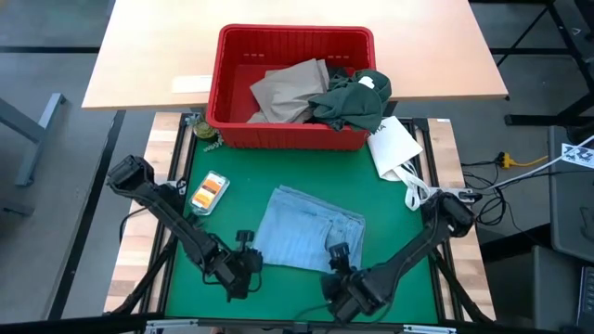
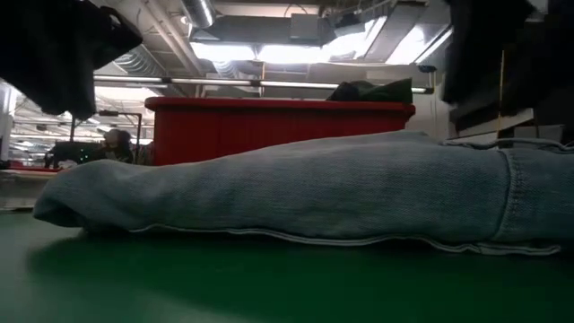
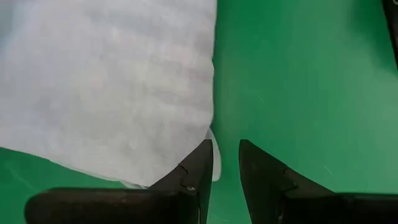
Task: Fold Laundry from Bin
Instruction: Fold the blue pants
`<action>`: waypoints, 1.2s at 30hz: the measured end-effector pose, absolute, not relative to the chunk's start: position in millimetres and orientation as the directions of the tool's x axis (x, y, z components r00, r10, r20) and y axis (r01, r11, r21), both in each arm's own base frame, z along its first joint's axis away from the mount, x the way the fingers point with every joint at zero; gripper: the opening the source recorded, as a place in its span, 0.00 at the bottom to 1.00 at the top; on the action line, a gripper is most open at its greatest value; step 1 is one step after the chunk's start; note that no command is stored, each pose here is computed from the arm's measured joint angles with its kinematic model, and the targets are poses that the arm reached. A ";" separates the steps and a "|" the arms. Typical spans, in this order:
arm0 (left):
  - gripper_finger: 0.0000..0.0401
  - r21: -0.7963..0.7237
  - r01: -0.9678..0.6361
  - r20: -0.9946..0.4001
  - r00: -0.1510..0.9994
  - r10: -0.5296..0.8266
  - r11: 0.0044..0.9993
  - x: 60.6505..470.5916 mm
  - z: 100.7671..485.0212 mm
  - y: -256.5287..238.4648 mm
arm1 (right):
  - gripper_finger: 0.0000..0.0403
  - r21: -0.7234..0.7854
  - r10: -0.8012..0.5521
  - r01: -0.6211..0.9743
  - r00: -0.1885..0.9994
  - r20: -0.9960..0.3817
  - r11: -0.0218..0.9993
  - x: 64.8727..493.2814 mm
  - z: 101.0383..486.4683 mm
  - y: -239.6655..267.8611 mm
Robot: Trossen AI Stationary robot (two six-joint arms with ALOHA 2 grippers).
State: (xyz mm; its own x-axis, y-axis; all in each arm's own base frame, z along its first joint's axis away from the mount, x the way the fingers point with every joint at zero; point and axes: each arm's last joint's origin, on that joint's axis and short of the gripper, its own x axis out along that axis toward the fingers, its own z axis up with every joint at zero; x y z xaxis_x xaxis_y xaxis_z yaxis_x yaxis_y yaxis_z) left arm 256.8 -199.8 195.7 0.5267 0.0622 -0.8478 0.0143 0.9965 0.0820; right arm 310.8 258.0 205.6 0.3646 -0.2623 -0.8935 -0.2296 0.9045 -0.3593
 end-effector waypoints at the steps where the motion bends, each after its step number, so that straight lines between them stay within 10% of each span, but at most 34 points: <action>1: 0.18 0.096 0.007 -0.843 0.533 0.078 0.995 257.4 194.8 -199.6 | 0.44 -0.359 -0.272 -0.211 0.352 -0.896 0.909 308.9 201.0 256.5; 20: 0.18 0.258 -0.050 -0.878 0.405 0.255 0.965 275.9 138.7 -191.0 | 0.44 -0.330 -0.306 -0.062 0.241 -0.921 0.942 289.1 149.5 238.4; 36: 0.18 0.099 -0.055 -0.847 0.520 0.113 0.994 258.4 205.5 -182.0 | 0.44 -0.449 -0.419 -0.133 0.203 -0.885 0.884 295.4 216.0 242.1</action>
